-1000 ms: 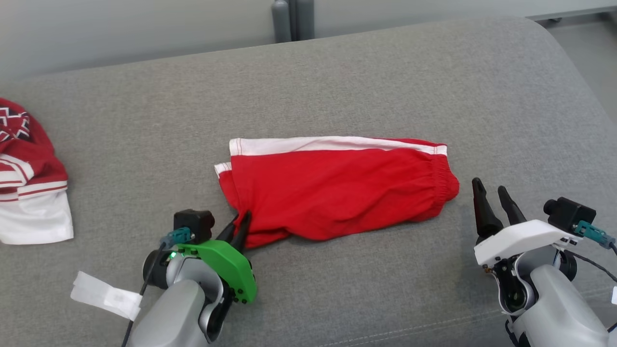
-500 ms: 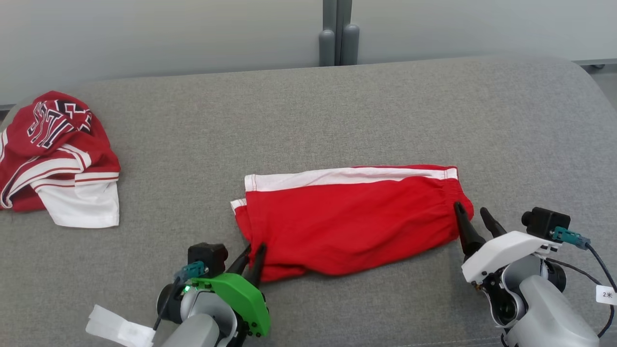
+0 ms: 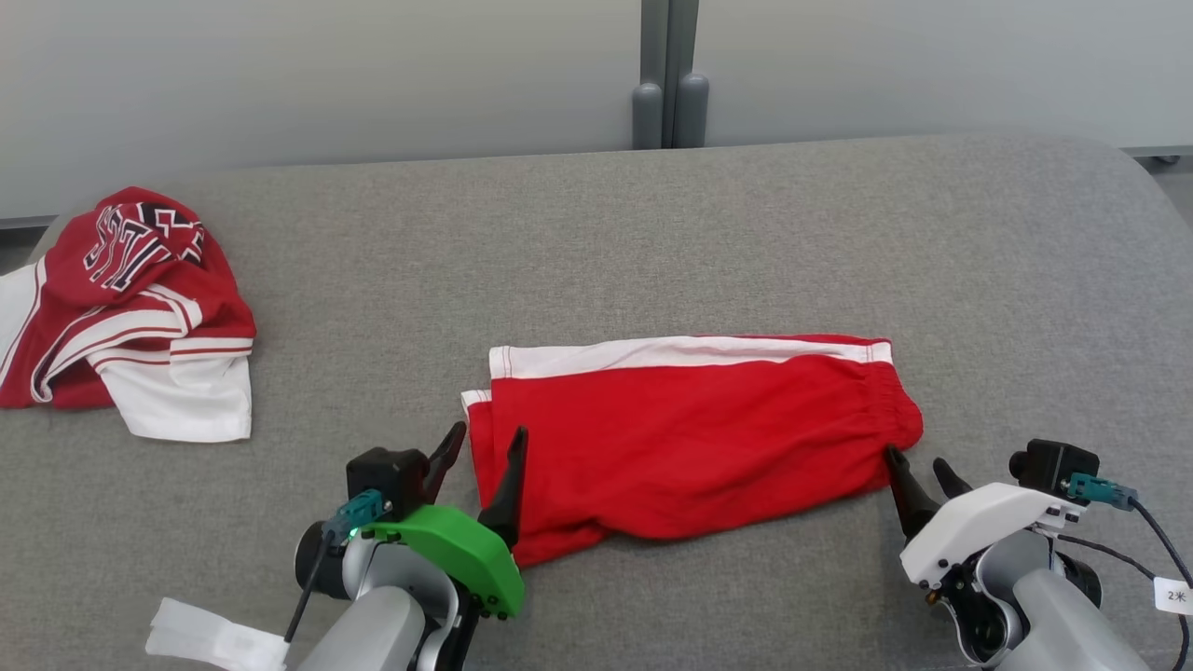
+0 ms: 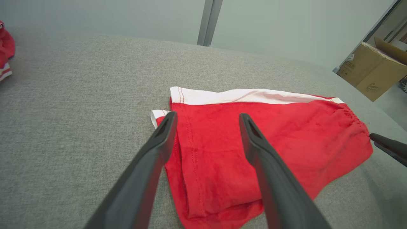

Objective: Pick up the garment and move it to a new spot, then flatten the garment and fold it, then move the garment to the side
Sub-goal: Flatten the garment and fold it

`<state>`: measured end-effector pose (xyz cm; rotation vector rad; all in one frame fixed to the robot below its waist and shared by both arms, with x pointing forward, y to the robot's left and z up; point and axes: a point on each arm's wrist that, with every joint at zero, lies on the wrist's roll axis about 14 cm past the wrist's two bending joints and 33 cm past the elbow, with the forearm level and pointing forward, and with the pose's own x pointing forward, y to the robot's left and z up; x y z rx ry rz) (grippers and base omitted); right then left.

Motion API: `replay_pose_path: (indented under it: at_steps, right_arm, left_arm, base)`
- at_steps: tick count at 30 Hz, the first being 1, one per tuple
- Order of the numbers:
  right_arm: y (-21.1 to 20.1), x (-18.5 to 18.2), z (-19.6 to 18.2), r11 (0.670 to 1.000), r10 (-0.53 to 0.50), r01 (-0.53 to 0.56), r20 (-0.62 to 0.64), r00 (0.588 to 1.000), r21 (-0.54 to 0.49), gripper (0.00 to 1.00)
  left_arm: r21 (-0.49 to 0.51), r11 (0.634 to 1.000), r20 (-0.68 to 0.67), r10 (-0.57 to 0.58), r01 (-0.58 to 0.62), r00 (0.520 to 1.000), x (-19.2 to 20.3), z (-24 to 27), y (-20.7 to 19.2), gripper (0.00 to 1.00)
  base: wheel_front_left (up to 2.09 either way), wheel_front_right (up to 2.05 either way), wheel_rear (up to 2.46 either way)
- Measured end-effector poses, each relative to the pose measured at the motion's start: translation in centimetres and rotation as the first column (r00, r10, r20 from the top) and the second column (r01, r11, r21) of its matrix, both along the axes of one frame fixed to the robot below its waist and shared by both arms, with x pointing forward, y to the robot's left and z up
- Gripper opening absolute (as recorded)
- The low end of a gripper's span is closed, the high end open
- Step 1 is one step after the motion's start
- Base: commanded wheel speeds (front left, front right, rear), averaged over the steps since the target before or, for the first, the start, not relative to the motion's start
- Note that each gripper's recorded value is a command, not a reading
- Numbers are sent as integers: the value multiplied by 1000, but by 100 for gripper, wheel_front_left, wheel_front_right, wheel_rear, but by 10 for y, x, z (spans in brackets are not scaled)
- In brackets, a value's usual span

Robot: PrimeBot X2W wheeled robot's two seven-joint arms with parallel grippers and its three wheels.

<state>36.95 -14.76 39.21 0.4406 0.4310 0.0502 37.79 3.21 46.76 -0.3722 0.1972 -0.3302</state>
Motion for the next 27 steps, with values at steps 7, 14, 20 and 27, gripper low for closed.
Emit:
replay_pose_path:
  at_steps: [7,14,20,27]
  right_arm:
    - [0,0,-6,998,-28,31,-46,999,59,100]
    - [5,7,-8,981,-72,86,-82,994,175,100]
    - [17,12,-9,973,-55,76,-98,994,220,100]
    - [25,10,-17,976,-16,46,-139,990,211,43]
  left_arm:
    - [1,999,82,49,-49,995,4,23,15,100]
    - [-23,994,88,110,-108,990,-5,26,32,100]
    - [-33,986,93,164,-162,982,-14,27,50,100]
    - [-23,975,92,220,-219,971,-22,24,72,100]
  base:
    - [0,0,0]
    - [0,0,0]
    - [0,0,0]
    - [0,0,0]
